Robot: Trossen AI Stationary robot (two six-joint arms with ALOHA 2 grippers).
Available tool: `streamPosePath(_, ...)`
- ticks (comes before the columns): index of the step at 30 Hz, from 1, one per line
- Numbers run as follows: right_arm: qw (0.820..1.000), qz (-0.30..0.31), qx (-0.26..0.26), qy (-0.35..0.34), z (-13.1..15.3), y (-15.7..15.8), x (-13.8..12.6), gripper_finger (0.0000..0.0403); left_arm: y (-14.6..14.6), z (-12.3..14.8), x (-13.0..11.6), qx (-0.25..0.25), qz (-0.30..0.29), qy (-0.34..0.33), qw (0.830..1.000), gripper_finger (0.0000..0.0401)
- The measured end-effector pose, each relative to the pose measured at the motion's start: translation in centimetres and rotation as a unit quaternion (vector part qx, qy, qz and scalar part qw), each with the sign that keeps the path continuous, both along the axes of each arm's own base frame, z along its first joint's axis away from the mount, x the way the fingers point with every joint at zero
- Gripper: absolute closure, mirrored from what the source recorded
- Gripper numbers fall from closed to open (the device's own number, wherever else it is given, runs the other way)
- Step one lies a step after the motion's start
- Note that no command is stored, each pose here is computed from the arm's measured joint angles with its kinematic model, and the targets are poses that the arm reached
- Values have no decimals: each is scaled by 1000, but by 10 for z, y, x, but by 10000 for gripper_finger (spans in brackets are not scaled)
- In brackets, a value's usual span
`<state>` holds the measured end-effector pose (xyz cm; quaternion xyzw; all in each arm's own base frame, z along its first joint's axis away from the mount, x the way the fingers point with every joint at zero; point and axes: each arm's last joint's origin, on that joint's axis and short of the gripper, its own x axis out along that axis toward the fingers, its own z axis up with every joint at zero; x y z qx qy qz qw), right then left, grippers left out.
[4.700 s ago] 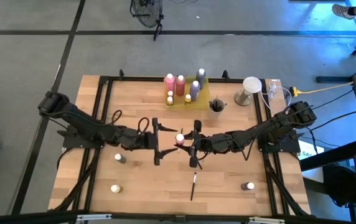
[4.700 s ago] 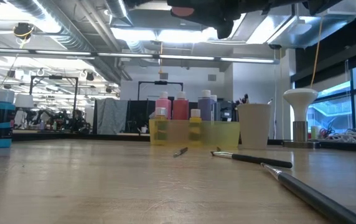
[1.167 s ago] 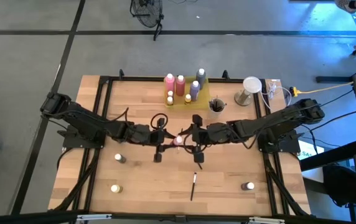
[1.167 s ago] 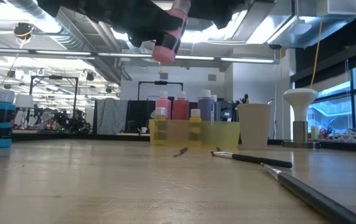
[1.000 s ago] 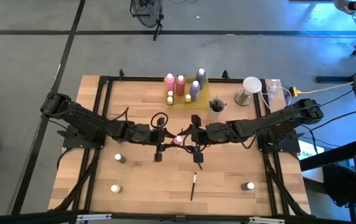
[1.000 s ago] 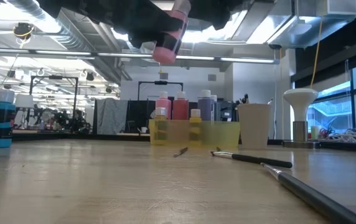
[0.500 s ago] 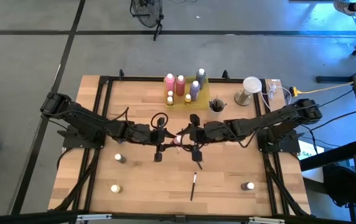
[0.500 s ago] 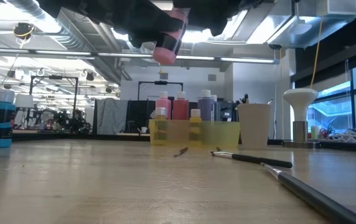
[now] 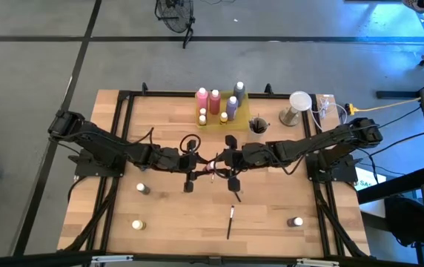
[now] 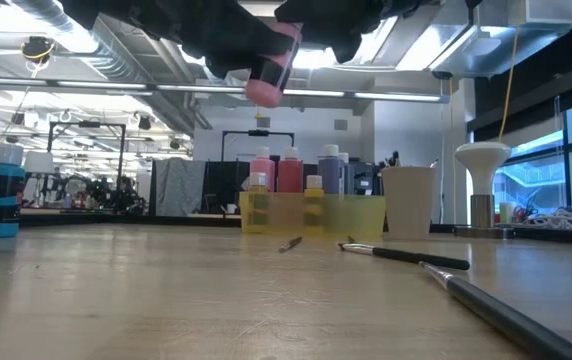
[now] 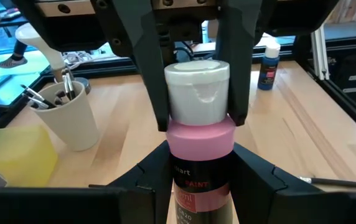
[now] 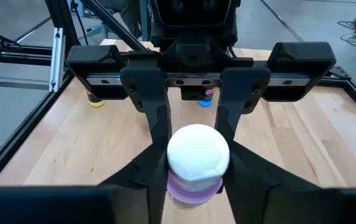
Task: Pick & Place Paint Supplies
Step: Put the small pink paint bottle into the yellow bin
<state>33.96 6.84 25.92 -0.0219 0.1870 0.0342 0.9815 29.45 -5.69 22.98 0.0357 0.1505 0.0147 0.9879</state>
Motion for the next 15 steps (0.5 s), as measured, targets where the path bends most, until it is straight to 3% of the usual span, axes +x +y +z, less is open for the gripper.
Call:
streamPosePath(3,1000,3,1,1,0,-1,0,285,0,0,0,2,-1,1,1000,276)
streamPosePath(15,1000,2,8,5,-1,-1,0,285,0,0,0,7,-3,0,1000,263)
